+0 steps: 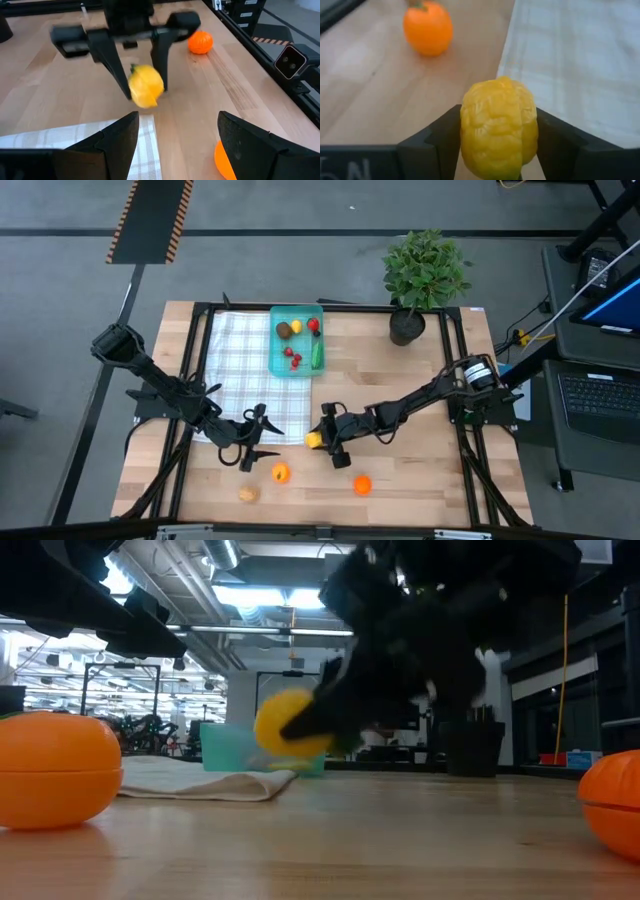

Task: Pick and placing Produce into tupperware
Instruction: Put the yellow pineapple into the blue bin

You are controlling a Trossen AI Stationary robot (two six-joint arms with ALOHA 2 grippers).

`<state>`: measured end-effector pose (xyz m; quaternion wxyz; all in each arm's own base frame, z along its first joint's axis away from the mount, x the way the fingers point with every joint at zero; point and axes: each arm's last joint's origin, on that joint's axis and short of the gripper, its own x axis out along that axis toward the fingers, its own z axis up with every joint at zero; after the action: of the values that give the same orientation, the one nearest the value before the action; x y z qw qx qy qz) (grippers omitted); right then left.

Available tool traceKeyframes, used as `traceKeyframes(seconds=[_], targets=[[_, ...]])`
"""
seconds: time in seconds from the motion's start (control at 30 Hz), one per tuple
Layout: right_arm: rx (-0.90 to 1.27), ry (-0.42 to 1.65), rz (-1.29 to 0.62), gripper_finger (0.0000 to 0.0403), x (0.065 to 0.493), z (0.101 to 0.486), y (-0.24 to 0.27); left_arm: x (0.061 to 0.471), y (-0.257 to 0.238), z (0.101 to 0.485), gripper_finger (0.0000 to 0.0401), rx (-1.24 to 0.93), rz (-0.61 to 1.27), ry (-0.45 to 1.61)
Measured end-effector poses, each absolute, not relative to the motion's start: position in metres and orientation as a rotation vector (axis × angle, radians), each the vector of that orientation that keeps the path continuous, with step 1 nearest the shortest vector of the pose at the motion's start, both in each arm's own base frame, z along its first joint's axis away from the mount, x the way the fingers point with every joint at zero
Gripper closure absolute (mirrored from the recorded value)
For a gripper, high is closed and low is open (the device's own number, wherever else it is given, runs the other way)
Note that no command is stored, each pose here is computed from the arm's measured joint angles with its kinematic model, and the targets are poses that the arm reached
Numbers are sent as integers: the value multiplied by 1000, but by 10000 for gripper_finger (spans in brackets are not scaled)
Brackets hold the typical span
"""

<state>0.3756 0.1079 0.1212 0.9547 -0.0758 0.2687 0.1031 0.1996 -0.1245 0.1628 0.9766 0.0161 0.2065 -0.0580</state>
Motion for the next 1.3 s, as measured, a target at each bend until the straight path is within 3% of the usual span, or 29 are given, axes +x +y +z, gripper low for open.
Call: traceKeyframes(seconds=[0.4, 0.87, 1.07, 1.3], targets=[[-111, 431, 130, 192, 358, 195, 75, 217, -100, 169, 140, 44, -64, 357], [-19, 131, 105, 196, 295, 167, 58, 239, -51, 185, 140, 64, -252, 168], [-42, 42, 115, 198, 284, 165, 55, 217, -27, 174, 140, 37, -238, -6], [-64, 37, 149, 200, 282, 164, 56, 201, -23, 163, 140, 6, -256, -43]])
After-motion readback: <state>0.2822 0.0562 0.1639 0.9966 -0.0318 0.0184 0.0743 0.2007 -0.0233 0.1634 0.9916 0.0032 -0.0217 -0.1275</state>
